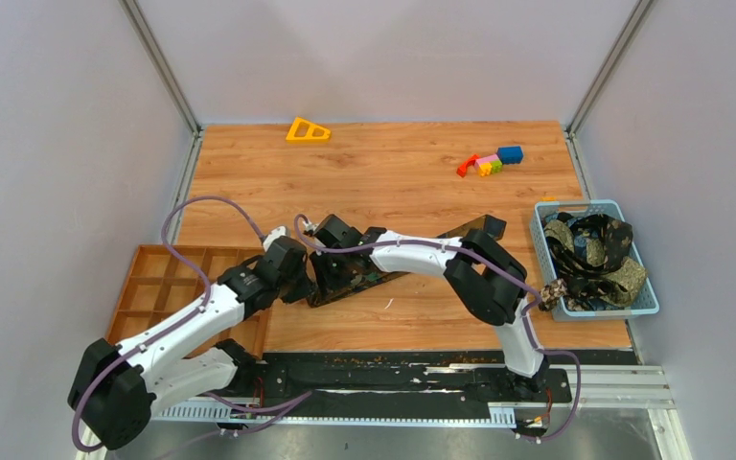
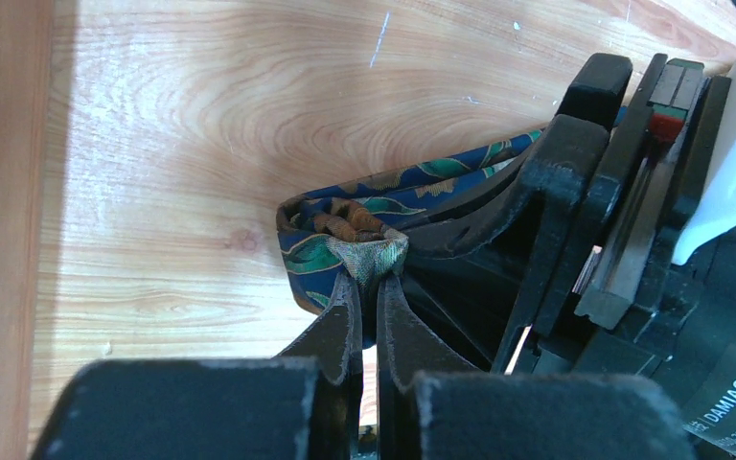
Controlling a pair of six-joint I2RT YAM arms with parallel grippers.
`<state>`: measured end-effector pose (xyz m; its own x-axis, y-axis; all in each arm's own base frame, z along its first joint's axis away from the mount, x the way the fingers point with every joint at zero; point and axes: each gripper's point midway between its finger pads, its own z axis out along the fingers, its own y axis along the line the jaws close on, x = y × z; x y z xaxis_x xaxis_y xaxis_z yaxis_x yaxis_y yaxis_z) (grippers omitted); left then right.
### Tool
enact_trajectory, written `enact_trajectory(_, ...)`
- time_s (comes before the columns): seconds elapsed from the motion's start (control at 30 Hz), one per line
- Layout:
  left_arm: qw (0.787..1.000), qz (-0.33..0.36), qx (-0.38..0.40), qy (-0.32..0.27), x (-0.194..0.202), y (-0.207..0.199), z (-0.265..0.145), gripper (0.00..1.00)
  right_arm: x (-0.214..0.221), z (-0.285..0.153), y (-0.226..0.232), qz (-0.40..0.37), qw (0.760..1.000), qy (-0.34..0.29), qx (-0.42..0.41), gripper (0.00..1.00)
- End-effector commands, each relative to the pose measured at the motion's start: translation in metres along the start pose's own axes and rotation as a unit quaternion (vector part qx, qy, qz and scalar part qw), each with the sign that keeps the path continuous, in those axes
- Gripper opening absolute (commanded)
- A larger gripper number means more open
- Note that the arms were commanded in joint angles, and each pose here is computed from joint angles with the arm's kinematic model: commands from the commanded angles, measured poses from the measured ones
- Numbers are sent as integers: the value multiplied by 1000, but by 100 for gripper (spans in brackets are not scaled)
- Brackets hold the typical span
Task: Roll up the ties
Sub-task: Roll the tie at the center of the board.
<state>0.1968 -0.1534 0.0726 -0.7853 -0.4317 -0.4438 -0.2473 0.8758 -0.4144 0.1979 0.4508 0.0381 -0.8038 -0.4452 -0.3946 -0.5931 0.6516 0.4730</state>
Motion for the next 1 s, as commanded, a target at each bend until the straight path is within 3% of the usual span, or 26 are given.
enact_trajectory(0.0, 1000, 8, 26, 0, -10, -22, -3, 0, -11, -2, 16, -15, 999, -20, -40, 9)
enact_trajectory(0.5, 999, 32, -28, 17, -1, -25, 18, 0, -17, -42, -3, -11, 999, -39, -22, 8)
enact_trajectory(0.97, 998, 43, -36, 29, 9, -34, 39, 0, -3, -89, -50, 12, 997, -71, 40, 9)
